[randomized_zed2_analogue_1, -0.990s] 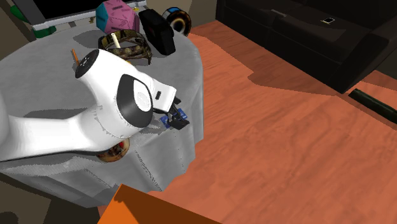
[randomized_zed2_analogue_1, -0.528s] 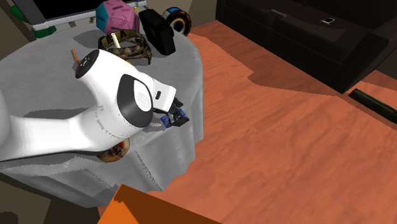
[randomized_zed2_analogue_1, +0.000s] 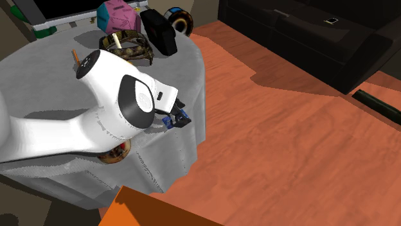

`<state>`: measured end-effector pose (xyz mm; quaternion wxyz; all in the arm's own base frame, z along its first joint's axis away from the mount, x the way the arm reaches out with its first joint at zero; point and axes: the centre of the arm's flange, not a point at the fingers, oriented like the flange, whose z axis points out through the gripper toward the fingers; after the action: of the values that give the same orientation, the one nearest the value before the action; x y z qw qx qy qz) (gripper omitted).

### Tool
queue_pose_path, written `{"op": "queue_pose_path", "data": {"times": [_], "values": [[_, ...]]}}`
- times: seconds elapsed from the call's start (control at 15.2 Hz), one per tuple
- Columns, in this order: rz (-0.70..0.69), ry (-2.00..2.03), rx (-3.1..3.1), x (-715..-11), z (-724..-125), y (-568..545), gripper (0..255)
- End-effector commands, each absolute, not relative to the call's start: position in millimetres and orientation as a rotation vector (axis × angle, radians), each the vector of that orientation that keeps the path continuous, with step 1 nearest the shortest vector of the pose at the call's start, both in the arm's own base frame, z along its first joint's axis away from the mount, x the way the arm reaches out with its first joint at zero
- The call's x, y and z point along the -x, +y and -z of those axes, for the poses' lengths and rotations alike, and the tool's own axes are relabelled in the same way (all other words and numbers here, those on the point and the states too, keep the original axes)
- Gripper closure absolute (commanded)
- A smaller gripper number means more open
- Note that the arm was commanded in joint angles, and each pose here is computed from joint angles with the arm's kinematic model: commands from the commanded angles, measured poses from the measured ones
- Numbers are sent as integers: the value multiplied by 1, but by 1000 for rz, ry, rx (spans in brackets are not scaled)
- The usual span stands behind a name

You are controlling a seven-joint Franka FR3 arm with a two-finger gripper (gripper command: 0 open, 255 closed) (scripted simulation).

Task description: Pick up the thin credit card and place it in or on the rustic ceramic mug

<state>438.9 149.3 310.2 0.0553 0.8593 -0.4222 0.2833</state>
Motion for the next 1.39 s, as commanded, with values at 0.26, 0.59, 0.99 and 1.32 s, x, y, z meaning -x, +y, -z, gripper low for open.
{"op": "queue_pose_path", "data": {"times": [0.26, 0.59, 0.99, 1.32], "values": [[-856, -1281, -2607, -438, -330, 149, 255], [-856, -1281, -2607, -438, -357, 149, 255], [-856, -1281, -2607, -438, -388, 149, 255], [-856, -1281, -2607, -438, -415, 149, 255]]}}
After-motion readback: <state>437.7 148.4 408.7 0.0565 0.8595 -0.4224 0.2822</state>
